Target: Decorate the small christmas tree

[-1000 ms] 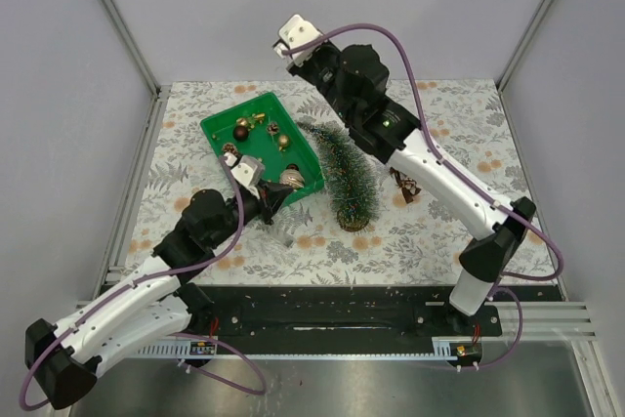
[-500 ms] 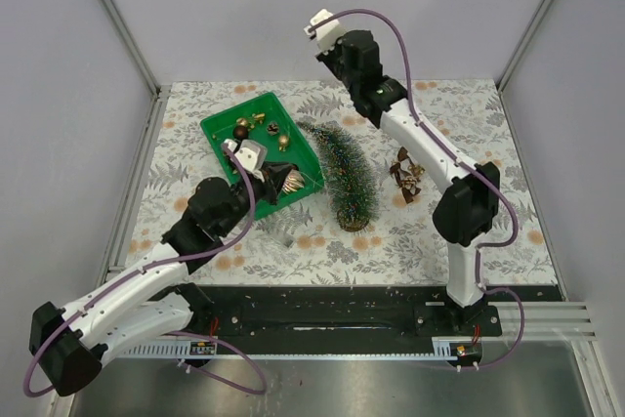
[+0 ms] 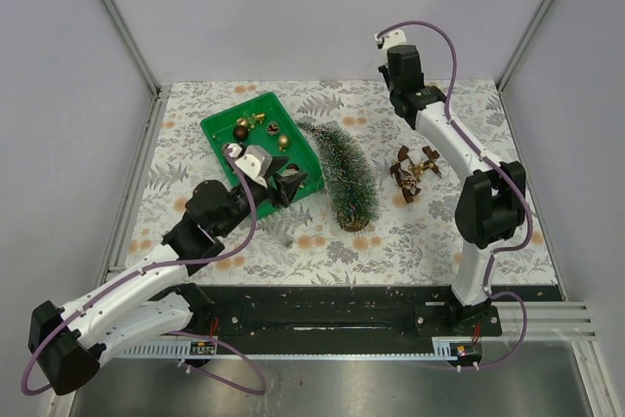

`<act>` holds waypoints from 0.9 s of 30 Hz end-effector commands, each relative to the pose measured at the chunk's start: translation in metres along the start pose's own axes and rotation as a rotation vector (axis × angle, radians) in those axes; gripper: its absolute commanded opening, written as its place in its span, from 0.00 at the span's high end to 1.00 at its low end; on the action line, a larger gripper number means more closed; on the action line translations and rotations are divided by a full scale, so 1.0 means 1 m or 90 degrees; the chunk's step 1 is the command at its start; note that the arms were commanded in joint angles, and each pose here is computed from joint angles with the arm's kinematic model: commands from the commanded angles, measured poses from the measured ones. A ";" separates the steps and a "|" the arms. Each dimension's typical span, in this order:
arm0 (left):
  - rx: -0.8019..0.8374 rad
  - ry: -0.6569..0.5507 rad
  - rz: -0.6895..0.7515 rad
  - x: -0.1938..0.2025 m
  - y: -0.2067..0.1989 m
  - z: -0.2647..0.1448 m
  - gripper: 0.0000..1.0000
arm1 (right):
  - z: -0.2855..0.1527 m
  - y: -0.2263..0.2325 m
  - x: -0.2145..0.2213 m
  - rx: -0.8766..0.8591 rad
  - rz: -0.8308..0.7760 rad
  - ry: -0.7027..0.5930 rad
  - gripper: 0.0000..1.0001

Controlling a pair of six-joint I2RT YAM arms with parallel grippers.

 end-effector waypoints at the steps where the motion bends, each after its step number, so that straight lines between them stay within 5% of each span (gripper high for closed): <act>1: 0.034 -0.064 0.012 -0.025 -0.008 -0.005 0.41 | -0.037 -0.044 -0.033 0.080 0.091 -0.054 1.00; 9: 0.077 -0.090 0.024 -0.033 -0.018 -0.014 0.41 | -0.083 -0.103 0.009 0.228 0.154 0.000 1.00; 17: 0.126 -0.108 0.030 -0.041 -0.031 -0.015 0.43 | -0.157 -0.117 0.080 0.230 0.269 0.078 1.00; 22: 0.194 -0.123 0.062 -0.047 -0.051 -0.015 0.44 | -0.201 -0.099 0.090 0.094 0.478 0.096 1.00; 27: 0.228 -0.152 0.100 -0.060 -0.060 -0.016 0.47 | -0.241 -0.074 0.125 -0.003 0.511 0.195 1.00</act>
Point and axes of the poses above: each gripper's point midway between its finger pads, its own z axis out along the fingers, its own y axis along the line the jaws close on, x = y × z, the point moved 1 cm from there along -z, back along the fingers, and after that the axes turned 15 degrees about z, right-handed, at the moved point
